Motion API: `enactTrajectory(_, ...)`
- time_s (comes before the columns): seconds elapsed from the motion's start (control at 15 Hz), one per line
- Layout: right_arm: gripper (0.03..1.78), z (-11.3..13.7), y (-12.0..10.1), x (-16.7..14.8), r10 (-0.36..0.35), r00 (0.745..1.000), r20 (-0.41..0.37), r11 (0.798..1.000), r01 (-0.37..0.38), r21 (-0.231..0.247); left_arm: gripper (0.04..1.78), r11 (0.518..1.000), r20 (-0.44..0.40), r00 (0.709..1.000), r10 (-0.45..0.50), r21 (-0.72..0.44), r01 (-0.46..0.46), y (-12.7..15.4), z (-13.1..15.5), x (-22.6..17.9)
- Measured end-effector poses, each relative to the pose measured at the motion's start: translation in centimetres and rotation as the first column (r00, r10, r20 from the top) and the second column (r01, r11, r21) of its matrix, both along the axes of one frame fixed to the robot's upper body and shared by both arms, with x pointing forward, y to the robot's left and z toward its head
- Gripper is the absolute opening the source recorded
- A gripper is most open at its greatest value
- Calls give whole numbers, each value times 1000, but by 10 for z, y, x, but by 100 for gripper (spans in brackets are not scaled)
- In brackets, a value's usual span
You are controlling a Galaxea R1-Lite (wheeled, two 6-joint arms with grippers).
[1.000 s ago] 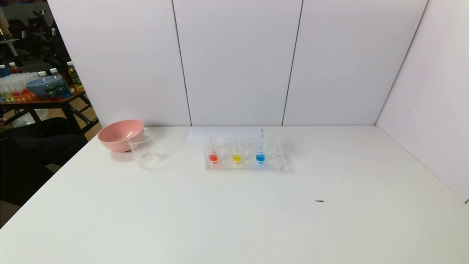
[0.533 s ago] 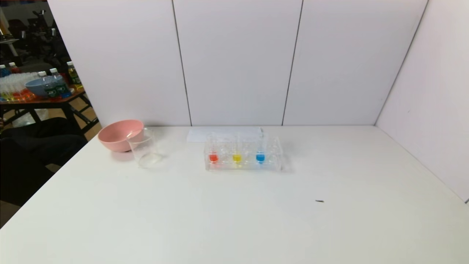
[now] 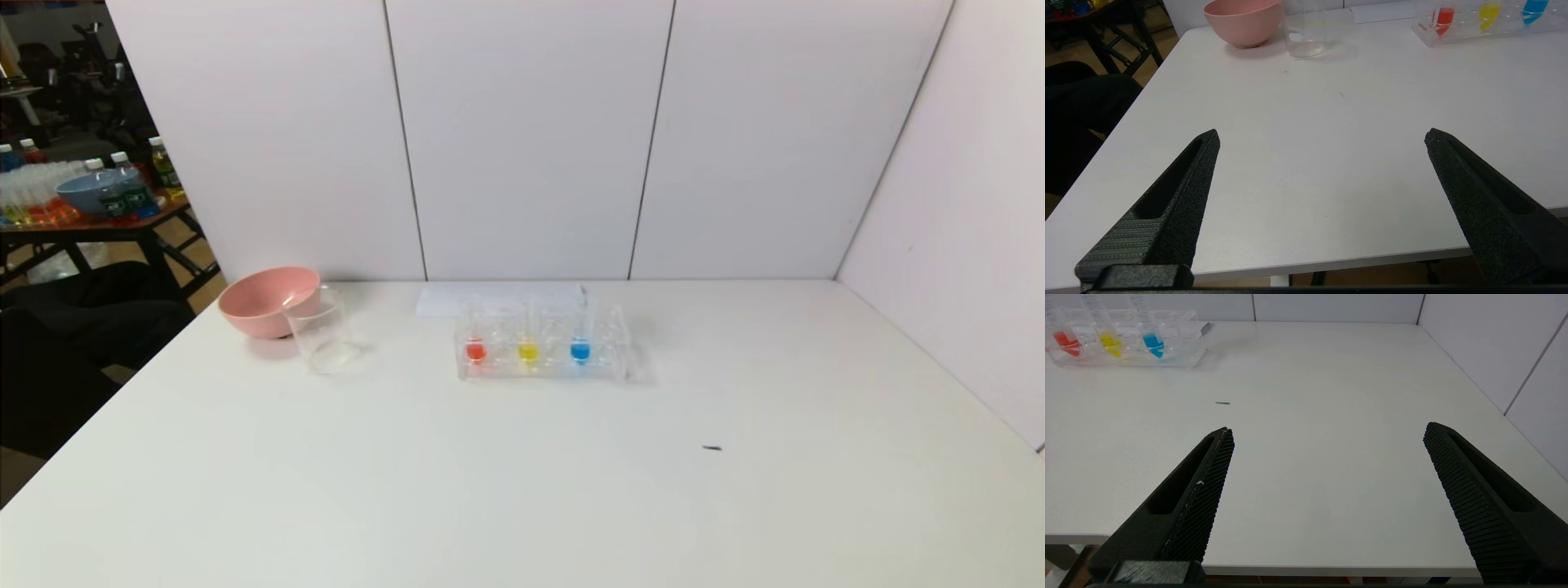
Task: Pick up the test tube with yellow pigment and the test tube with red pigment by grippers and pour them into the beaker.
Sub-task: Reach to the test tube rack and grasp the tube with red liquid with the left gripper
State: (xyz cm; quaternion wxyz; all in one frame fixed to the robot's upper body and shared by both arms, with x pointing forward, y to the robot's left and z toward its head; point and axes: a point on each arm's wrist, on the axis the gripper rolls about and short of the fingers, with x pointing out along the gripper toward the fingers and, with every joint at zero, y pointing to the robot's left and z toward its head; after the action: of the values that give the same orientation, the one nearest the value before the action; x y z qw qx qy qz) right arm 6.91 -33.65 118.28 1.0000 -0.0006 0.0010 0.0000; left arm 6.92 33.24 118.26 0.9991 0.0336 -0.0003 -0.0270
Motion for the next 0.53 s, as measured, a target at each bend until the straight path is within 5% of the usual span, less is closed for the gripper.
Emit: enactTrajectory(0.53, 170, 0, 0, 0, 0, 1000, 0, 1000, 0, 0, 176, 1000, 0, 1000, -1, 0, 1, 0, 0, 0)
